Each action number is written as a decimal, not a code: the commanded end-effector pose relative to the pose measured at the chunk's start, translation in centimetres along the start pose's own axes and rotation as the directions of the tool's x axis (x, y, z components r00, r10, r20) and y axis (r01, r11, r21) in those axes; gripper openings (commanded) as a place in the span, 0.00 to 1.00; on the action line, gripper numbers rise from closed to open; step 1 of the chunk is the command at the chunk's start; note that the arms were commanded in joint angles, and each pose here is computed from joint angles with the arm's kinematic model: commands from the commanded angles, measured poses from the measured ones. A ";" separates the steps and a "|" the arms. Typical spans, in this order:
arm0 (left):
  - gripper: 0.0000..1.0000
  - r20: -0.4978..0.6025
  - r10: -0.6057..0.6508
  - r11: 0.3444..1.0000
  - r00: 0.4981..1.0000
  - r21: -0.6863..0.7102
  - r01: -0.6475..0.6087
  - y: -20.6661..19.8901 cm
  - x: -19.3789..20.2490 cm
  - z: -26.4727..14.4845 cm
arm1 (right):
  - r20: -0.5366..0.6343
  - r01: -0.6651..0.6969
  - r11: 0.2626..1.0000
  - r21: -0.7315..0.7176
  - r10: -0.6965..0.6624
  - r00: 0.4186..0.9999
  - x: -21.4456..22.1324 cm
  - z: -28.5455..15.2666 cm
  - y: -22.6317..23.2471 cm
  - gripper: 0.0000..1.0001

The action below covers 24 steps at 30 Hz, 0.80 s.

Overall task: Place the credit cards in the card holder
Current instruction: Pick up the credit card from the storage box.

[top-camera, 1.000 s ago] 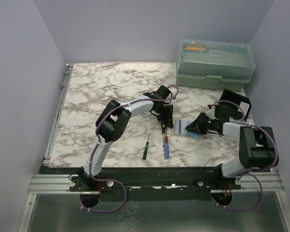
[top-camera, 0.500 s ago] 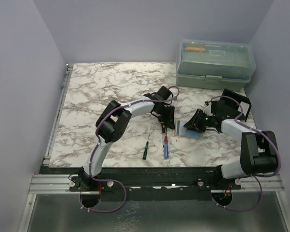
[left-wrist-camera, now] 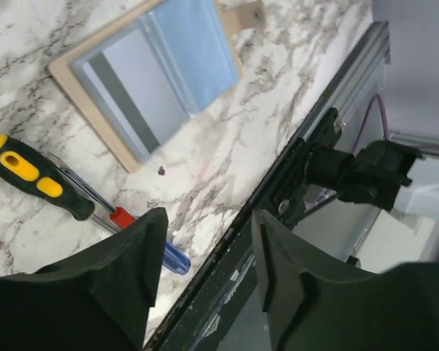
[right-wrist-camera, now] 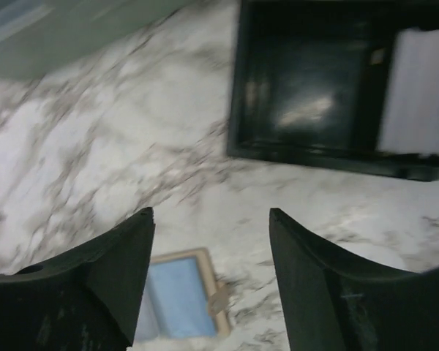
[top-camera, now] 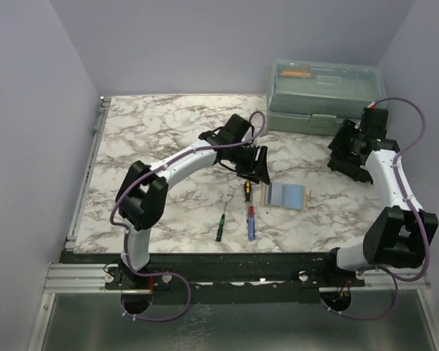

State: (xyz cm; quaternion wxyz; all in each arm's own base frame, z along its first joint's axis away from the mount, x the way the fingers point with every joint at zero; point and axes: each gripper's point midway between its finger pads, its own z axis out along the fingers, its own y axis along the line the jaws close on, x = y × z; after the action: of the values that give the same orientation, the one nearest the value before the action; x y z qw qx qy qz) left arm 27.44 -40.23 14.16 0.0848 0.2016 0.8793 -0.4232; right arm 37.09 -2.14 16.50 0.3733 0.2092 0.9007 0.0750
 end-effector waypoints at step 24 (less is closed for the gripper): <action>0.78 -0.042 0.127 0.986 0.991 0.111 -0.122 -4.3 3.6 -2.1 | -0.160 0.104 0.835 0.540 -0.019 0.987 -4.8 8.1 -17.9 0.80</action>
State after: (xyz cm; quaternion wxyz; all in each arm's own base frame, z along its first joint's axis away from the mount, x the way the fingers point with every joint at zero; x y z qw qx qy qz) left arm 22.19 -40.43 17.04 0.0882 0.2763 0.8493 -0.4410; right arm 41.04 -19.00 8.83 0.2471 0.2785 0.9181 -0.1361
